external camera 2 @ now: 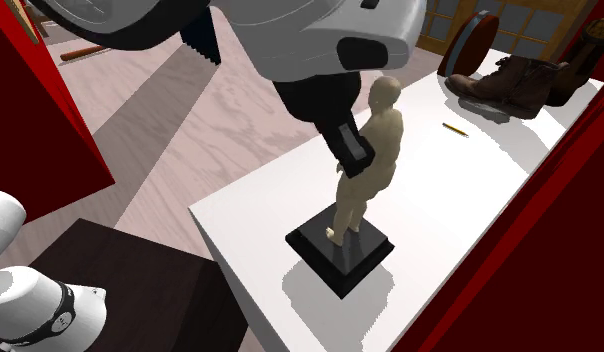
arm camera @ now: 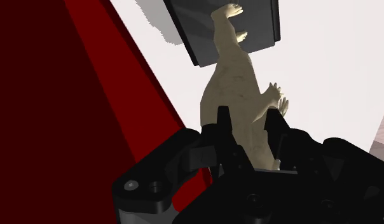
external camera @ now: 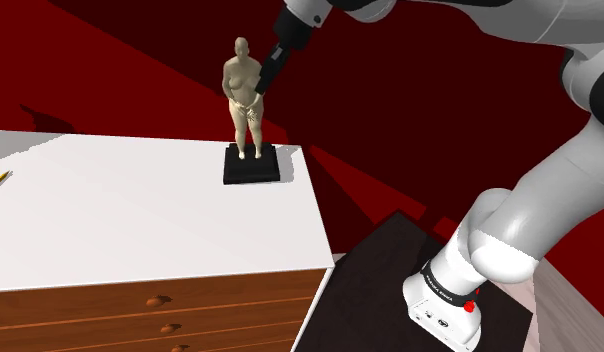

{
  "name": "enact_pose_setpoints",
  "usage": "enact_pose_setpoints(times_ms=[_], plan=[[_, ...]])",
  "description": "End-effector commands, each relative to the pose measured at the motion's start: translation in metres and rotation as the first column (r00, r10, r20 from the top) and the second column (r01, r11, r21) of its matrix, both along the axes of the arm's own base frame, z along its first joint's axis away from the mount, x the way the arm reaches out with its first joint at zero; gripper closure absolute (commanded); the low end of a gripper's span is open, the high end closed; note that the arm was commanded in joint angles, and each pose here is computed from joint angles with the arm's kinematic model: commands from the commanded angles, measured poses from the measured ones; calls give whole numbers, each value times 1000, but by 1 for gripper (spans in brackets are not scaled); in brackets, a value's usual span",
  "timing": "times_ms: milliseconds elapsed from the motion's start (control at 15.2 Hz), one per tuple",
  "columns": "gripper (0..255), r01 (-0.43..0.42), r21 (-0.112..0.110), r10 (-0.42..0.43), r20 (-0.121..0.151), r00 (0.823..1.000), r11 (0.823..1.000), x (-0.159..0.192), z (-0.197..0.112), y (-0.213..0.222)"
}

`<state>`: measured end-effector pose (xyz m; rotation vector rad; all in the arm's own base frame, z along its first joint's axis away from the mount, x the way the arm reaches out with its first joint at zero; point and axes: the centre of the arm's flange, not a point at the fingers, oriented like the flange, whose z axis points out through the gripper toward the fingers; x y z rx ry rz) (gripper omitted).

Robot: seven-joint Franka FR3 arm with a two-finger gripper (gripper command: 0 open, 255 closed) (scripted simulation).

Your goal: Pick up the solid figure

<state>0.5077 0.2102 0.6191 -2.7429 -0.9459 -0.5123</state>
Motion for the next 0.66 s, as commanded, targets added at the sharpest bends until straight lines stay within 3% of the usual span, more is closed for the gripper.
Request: enact_pose_setpoints(times_ms=[0,594], plan=[[255,0,1,0,2,1000,1000,0,12,-1],[255,0,1,0,2,1000,1000,0,49,-1]])
